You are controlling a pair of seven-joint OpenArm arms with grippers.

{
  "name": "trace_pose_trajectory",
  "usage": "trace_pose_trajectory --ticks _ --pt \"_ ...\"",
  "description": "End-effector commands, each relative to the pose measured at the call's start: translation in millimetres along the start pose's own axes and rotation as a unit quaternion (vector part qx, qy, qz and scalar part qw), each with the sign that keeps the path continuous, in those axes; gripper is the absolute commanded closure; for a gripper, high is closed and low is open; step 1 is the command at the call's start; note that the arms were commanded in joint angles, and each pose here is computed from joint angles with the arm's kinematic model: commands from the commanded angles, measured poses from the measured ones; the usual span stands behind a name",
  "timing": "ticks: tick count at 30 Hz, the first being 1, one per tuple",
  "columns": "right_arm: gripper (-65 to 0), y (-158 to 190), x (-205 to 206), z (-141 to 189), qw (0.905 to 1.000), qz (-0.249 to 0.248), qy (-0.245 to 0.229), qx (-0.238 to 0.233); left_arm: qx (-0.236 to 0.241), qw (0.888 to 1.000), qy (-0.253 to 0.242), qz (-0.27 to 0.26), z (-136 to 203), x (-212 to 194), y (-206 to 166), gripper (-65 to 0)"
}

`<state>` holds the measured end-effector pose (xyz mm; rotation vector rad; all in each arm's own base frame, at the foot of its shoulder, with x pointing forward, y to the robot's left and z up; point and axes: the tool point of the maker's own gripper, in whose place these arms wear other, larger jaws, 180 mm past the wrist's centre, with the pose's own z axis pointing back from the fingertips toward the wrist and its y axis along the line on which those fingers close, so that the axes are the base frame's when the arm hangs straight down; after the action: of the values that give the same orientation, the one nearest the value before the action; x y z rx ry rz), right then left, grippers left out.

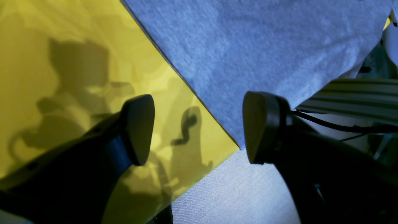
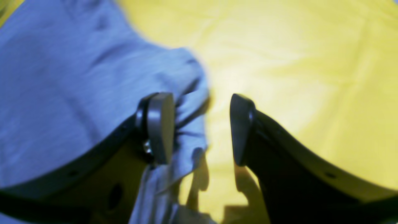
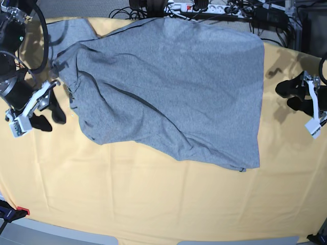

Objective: Layout the t-shirt on the table in an organized manner, then fold the t-shirt properly
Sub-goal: 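Grasp the bunched shirt fabric near the right gripper, then pull the grasped fabric outward to spread the shirt side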

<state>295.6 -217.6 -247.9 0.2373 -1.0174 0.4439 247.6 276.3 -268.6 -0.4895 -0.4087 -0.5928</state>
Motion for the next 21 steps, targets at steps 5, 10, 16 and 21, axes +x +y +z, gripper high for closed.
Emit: trace_pose_trajectory --ticks 5,10,16,21 --pt "-29.5 -5.9 -29.9 -20.6 0.9981 -0.047 0.032 0.025 0.012 1.000 -0.013 -0.014 13.2 12.0 3.2 -45.8" --pt "-30.0 21.6 -72.4 -47.3 0.9877 -0.095 0.086 0.089 0.012 1.000 -0.013 -0.014 13.2 12.0 3.2 -45.8" --pt "-30.4 57.1 -59.8 -54.7 0.9789 -0.111 0.063 0.160 0.012 1.000 -0.013 -0.014 13.2 11.9 3.1 -45.8" --pt "-30.4 86.9 -62.6 -66.5 0.9722 -0.112 0.069 0.194 0.012 1.000 -0.013 -0.014 13.2 12.0 3.2 -45.8"
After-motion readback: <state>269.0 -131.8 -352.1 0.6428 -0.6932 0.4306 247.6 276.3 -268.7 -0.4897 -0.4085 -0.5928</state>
